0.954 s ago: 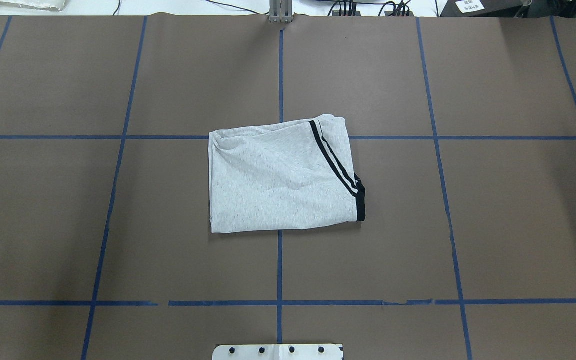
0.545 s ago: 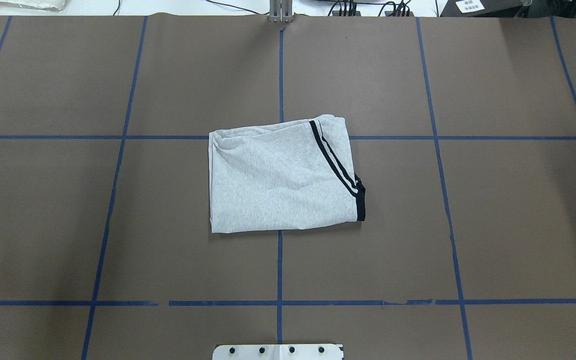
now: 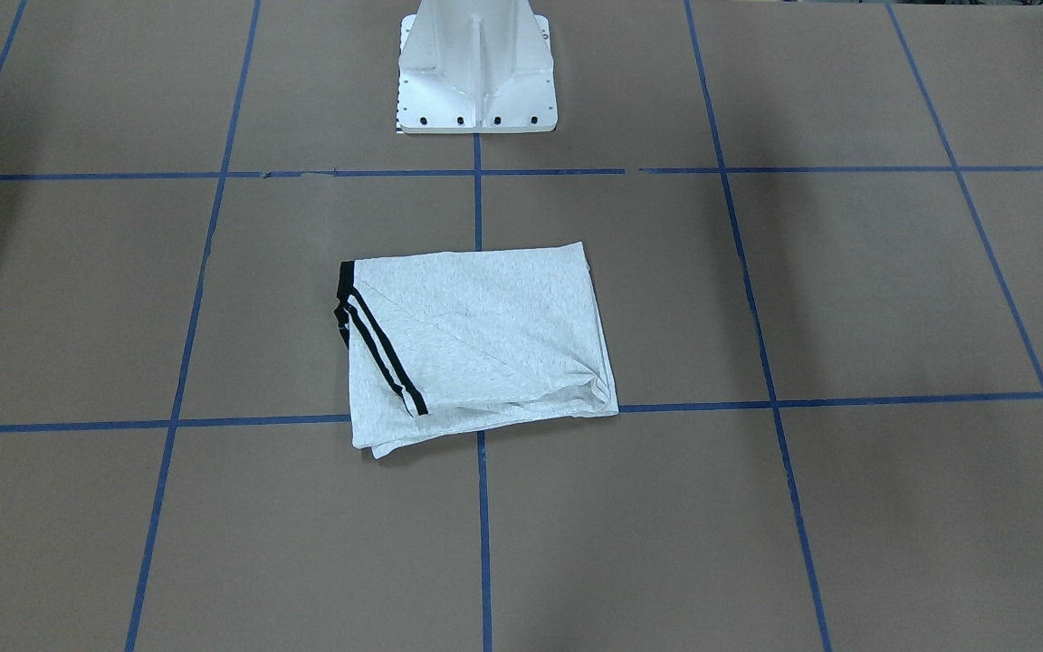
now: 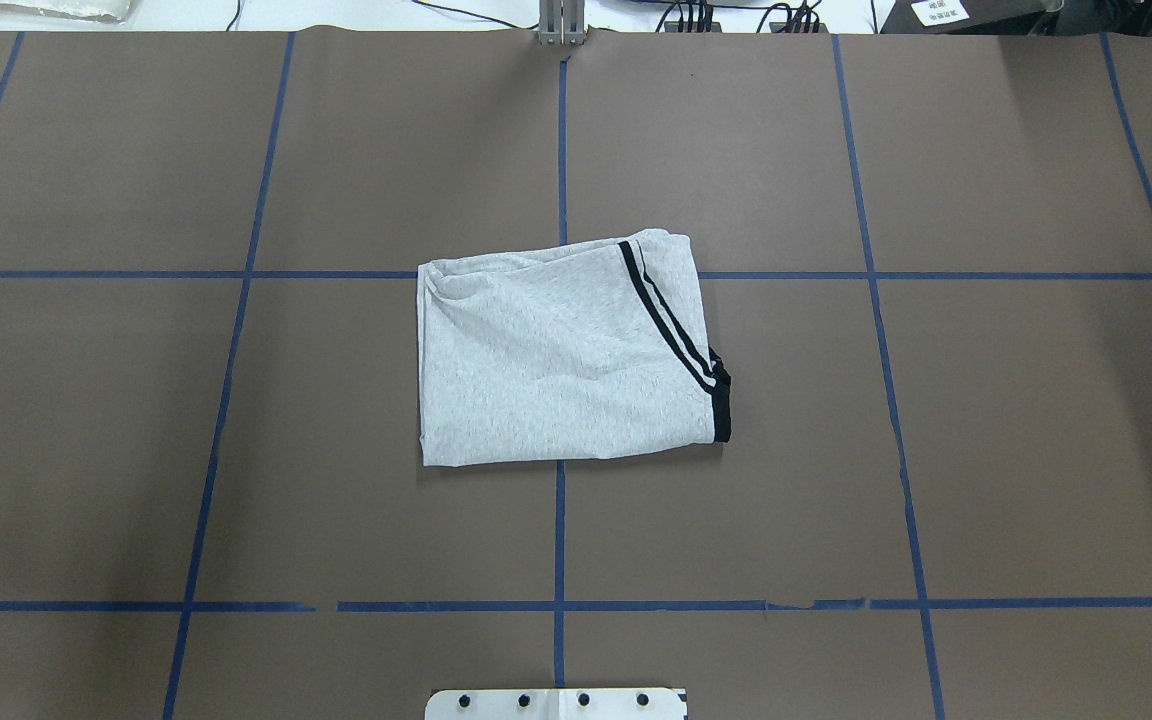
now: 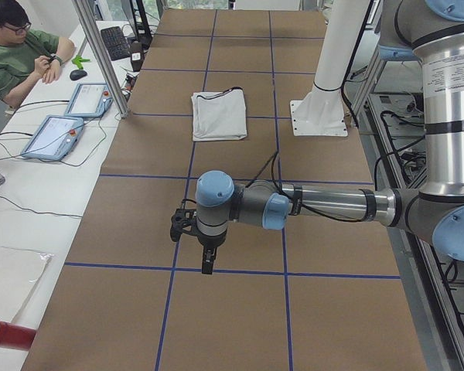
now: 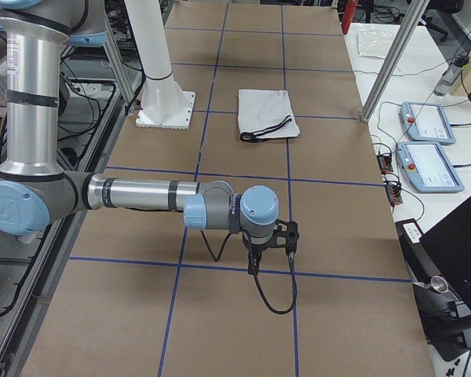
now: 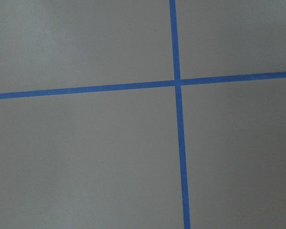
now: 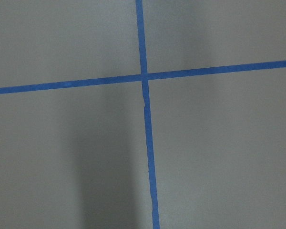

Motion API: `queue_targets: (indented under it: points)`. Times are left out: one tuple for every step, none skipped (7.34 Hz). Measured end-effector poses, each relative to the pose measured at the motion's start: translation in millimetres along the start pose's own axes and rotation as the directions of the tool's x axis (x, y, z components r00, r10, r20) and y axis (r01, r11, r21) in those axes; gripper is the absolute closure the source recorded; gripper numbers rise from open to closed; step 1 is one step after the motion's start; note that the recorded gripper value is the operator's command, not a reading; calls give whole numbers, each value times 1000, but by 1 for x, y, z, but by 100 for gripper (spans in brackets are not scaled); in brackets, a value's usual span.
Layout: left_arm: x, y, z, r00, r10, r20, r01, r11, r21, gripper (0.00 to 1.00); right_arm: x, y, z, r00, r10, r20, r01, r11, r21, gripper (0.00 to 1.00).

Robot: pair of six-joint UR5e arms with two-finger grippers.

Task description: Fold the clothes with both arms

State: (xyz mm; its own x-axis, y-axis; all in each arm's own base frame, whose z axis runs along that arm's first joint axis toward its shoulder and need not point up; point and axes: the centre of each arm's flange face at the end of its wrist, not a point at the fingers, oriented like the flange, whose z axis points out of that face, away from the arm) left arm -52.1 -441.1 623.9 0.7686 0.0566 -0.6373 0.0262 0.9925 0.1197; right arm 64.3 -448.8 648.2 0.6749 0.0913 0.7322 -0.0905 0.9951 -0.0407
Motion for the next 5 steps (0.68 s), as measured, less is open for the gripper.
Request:
queue_targets:
  points:
    - [0, -1, 0, 1000, 1, 0, -1, 1000, 1, 1, 0, 0, 0, 1000, 0, 0, 0, 1000, 0, 0]
    - [0, -1, 0, 1000, 1, 0, -1, 1000, 1, 1, 0, 0, 0, 1000, -1, 0, 1, 1000, 1, 0]
    - [1, -2, -1, 1000, 1, 0, -1, 1000, 2, 1, -1, -1, -1, 1000, -2, 0, 2, 1000, 2, 0]
    - [1, -2, -1, 1000, 2, 0, -2, 1000, 2, 1, -1, -2, -1, 1000, -3, -1, 3, 1000, 3, 0]
    - [1, -2, 0, 1000, 1, 0, -1, 1000, 2, 1, -2, -3, -2, 1000, -4, -1, 4, 1000, 4, 0]
